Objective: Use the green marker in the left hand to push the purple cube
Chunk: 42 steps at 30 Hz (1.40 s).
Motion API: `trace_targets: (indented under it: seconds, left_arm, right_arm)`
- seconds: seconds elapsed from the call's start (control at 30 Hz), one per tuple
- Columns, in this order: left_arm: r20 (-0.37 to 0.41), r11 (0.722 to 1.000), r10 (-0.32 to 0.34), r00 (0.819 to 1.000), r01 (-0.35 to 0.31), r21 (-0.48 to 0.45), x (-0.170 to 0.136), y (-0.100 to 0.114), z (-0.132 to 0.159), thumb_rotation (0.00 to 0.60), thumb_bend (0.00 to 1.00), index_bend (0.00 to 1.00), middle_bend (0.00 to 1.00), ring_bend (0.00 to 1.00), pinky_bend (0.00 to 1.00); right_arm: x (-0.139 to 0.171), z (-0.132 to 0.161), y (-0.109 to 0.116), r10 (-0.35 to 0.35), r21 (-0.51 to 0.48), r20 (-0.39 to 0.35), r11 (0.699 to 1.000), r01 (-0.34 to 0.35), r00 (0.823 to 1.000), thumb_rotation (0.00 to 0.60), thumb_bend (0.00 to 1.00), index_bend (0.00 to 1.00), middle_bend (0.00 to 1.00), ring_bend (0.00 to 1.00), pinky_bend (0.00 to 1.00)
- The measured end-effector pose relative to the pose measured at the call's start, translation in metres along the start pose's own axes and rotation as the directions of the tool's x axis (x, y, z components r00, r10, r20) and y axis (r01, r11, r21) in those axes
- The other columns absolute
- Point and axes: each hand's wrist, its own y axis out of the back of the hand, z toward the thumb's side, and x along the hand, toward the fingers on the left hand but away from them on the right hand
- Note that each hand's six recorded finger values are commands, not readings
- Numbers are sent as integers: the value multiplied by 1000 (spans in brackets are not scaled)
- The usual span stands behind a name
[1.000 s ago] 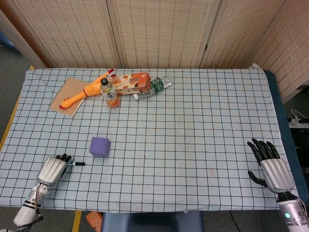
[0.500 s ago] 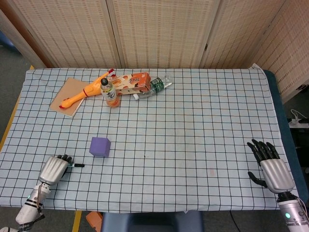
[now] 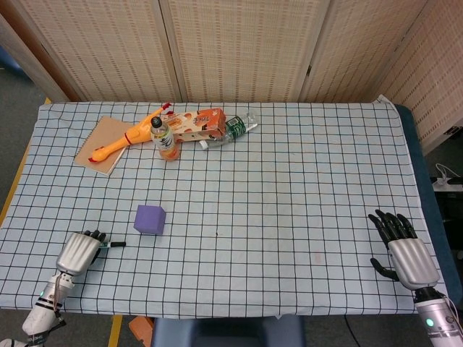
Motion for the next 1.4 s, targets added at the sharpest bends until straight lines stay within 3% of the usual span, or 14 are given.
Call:
trace_targets:
  seconds: [0.13,0.4,0.57,0.8,1.13,1.4]
  left_arm:
    - [-2,998,57,998,-57,-7,1,8,-2,600,536,788,775,699,859]
    - [2,991,130,991,-130,-14,8,19,-22,600,559,799,786,702,861]
    - [-16,991,134,991,-134,-15,18,21,-42,600,561,800,787,701,861]
    - [-52,995,90,995,-92,-33,41,17,-62,600,561,800,791,705,862]
    - [34,995,93,995,-91,-42,63,16,-25,600,558,800,792,706,862]
    - [81,984,171,982,-166,-62,76,33,0,600,560,801,800,706,862]
  right_arm:
    - [0,0,0,2,0,-1,1000,-2,1000,600,177,0,0,0,0]
    - [2,0,1,-4,0,5,1000,4,1000,600,177,0,0,0,0]
    - [2,0,1,-7,3,9,1000,7,1000,600,177,0,0,0,0]
    - [2,1,-1,-9,11,9,1000,9,1000,600,177,0,0,0,0]
    - [-1,1,-3,1,15,13,1000,-1,1000,600,177,0,0,0,0]
    - [0,-2,0,-1,12,16,1000,1,1000,600,177,0,0,0,0]
